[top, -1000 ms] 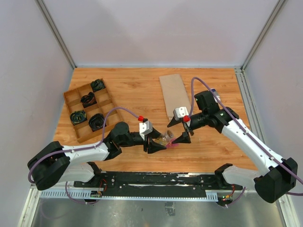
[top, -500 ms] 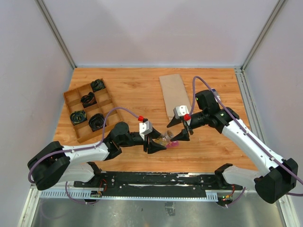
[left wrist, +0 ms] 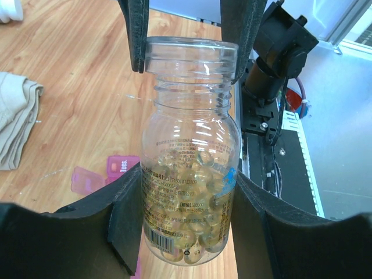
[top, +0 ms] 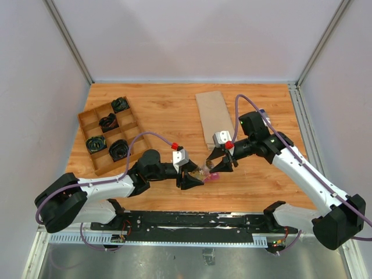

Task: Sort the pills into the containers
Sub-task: Screw the lid of the pill bottle onto the pill bottle.

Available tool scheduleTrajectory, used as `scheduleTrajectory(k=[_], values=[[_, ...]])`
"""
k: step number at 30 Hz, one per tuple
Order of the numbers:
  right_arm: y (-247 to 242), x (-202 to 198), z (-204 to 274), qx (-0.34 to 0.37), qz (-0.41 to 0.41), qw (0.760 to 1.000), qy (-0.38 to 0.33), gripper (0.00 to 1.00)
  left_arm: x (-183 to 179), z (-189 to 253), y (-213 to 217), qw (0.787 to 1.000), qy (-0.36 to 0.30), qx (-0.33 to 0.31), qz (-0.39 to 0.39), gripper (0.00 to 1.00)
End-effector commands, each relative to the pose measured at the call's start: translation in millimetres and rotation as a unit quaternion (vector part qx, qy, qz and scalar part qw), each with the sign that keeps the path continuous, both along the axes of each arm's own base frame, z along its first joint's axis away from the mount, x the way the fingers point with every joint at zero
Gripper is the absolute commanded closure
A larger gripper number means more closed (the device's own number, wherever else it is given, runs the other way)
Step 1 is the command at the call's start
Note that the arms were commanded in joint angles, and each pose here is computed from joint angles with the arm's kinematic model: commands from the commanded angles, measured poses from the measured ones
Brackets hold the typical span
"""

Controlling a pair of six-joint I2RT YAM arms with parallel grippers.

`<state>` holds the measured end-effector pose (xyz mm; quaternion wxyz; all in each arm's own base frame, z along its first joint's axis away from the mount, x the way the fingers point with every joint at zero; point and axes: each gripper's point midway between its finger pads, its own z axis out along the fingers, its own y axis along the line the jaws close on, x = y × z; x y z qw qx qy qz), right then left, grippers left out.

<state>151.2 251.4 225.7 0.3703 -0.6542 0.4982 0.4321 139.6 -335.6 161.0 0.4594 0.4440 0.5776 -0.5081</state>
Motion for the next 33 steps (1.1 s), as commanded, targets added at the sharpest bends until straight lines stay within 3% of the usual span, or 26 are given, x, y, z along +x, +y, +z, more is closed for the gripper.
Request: scheduleTrajectory(k=[1, 33], values=[[2, -3, -1, -0.014, 0.012, 1.0, -0.01, 0.58, 1, 14, -5, 1.0, -0.019, -0.009, -0.011, 1.0], [5, -9, -14, -0.048, 0.033, 0.998, 0.02, 0.49, 1, 21, -3, 0.999, -0.029, -0.007, -0.014, 1.0]])
